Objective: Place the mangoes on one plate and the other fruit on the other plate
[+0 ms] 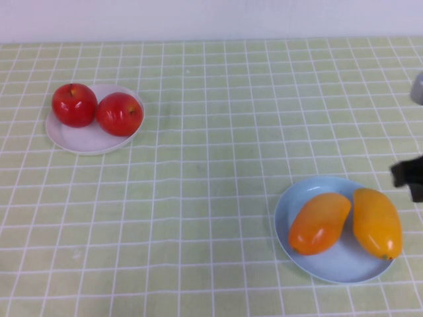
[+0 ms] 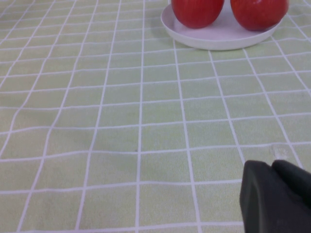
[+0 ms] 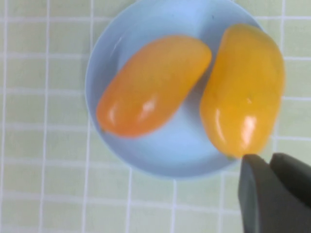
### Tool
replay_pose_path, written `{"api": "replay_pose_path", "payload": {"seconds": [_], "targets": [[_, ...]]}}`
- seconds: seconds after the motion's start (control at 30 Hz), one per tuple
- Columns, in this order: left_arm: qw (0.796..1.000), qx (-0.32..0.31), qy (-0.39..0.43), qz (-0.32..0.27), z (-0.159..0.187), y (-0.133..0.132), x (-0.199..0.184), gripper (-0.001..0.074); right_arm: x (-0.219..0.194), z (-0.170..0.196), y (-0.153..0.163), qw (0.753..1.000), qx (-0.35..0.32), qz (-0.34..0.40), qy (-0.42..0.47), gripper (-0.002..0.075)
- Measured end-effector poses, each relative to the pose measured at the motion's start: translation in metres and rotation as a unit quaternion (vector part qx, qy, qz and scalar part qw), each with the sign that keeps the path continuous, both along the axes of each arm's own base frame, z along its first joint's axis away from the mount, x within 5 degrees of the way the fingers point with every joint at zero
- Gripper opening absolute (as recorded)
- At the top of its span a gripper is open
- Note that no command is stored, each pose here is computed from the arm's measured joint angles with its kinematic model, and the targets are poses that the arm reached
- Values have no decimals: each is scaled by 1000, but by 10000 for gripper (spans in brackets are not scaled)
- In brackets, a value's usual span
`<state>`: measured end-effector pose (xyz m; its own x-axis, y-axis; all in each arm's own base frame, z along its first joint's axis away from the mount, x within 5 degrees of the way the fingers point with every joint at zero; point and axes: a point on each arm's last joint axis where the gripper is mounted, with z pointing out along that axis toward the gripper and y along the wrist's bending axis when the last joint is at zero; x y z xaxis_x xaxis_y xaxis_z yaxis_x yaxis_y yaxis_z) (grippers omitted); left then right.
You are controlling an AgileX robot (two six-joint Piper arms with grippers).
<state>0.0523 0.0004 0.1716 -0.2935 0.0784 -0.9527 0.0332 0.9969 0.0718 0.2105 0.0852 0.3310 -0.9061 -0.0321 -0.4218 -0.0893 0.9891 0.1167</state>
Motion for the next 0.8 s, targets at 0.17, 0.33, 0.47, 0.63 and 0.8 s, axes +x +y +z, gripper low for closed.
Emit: {"api": "replay_pose_path", "payload": {"seconds": [0.17,0.33,0.47,0.63,0.8], "targets": [[1000,0,0,0,0,0,0,2,-41,22,-16,999,1,32,-35,-11],[1000,0,0,0,0,0,0,2,-80,21,-29,997,20,52,-61,-15],[1000,0,0,0,0,0,0,2,-105,20,-36,996,34,59,-55,-15],[1000,0,0,0,0,0,0,2,-122,12,-42,994,31,82,-72,-15],[1000,0,0,0,0,0,0,2,-115,-13,-41,988,41,79,-124,-15]]}}
